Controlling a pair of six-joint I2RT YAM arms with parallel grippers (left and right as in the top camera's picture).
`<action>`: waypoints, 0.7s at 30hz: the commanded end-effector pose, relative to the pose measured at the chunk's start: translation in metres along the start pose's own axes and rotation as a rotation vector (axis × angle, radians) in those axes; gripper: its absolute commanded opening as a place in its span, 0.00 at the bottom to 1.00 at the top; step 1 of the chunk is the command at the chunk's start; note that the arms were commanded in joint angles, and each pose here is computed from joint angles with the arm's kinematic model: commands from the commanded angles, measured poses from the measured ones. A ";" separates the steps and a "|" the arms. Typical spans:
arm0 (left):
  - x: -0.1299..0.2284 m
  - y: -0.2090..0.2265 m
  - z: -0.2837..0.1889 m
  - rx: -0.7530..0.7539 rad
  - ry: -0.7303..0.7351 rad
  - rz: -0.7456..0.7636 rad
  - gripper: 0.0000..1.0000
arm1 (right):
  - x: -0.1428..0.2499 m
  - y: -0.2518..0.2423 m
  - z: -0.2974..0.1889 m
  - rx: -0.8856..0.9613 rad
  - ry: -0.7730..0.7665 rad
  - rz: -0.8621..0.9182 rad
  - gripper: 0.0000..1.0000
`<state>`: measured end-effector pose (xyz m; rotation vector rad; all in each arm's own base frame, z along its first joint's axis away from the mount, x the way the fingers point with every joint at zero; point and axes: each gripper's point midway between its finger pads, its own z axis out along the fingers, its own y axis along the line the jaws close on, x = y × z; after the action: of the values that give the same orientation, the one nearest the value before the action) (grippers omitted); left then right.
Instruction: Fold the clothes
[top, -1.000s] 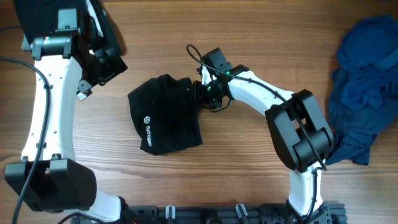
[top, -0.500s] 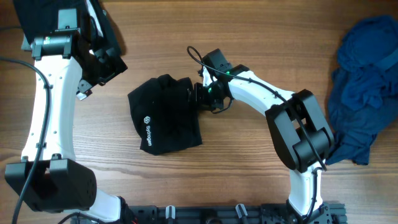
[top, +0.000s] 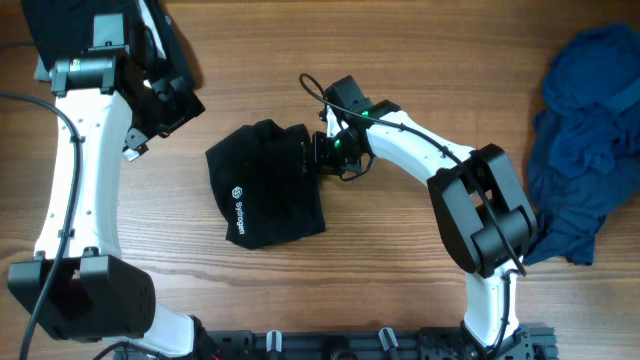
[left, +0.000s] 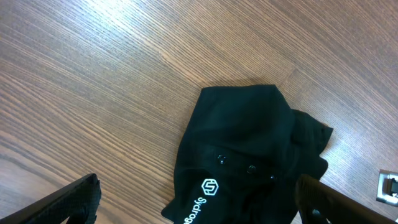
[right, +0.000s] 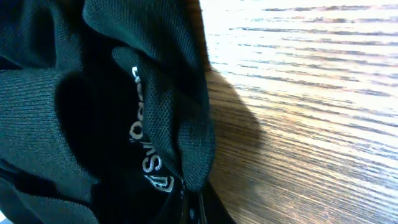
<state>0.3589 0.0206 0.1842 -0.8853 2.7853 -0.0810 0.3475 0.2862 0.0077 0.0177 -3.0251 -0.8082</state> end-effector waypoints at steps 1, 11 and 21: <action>0.002 -0.004 0.001 0.009 0.010 0.024 1.00 | -0.014 -0.007 -0.005 0.072 -0.041 -0.023 0.05; 0.002 -0.004 0.001 0.009 0.010 0.024 1.00 | -0.019 0.002 -0.015 0.072 -0.041 -0.067 0.09; 0.002 -0.004 0.001 0.009 0.010 0.023 1.00 | -0.016 0.000 -0.016 0.077 -0.032 -0.065 0.13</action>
<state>0.3590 0.0206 0.1842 -0.8852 2.7850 -0.0811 0.3575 0.2802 0.0220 0.0866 -3.0784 -0.7197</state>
